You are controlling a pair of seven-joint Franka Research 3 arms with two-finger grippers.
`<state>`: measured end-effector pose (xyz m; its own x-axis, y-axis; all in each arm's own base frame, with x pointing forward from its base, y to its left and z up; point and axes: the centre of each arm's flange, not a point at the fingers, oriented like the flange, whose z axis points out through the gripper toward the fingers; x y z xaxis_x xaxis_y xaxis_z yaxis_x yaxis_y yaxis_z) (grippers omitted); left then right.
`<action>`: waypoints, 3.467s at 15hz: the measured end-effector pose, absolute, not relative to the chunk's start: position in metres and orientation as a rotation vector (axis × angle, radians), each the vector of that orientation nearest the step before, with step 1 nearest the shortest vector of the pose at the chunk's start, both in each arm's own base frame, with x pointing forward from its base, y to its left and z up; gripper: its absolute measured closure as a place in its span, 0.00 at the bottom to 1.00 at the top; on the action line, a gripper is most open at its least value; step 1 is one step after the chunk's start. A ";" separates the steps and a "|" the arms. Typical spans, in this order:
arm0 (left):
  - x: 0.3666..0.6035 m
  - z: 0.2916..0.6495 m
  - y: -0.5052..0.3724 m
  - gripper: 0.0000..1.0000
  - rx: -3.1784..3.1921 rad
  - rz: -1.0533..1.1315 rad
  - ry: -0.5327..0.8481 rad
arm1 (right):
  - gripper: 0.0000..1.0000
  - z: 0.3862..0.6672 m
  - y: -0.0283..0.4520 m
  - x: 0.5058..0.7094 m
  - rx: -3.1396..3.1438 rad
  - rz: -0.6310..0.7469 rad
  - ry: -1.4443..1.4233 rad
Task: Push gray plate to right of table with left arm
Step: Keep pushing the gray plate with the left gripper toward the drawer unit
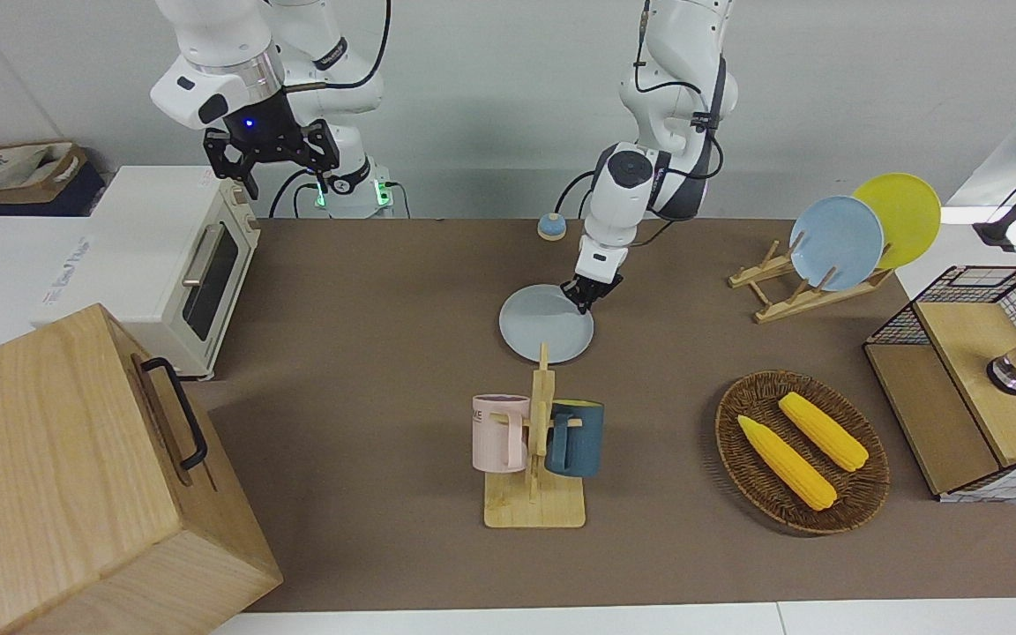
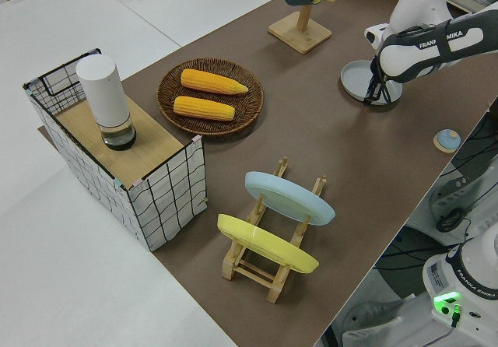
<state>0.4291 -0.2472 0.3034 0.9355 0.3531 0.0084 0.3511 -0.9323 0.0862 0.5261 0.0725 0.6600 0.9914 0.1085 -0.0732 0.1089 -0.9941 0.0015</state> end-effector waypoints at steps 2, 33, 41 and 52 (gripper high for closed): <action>0.427 0.302 -0.269 0.97 3.025 0.064 0.572 | 0.01 0.660 0.073 0.526 3.129 -0.115 0.171; 0.406 0.298 -0.519 0.97 2.859 0.202 0.767 | 0.01 0.660 0.073 0.526 3.129 -0.115 0.171; 0.404 0.297 -0.558 0.97 2.825 0.204 0.761 | 0.01 0.660 0.073 0.526 3.129 -0.115 0.171; 0.432 0.298 -0.549 0.31 2.824 0.226 0.821 | 0.01 0.660 0.073 0.526 3.129 -0.115 0.171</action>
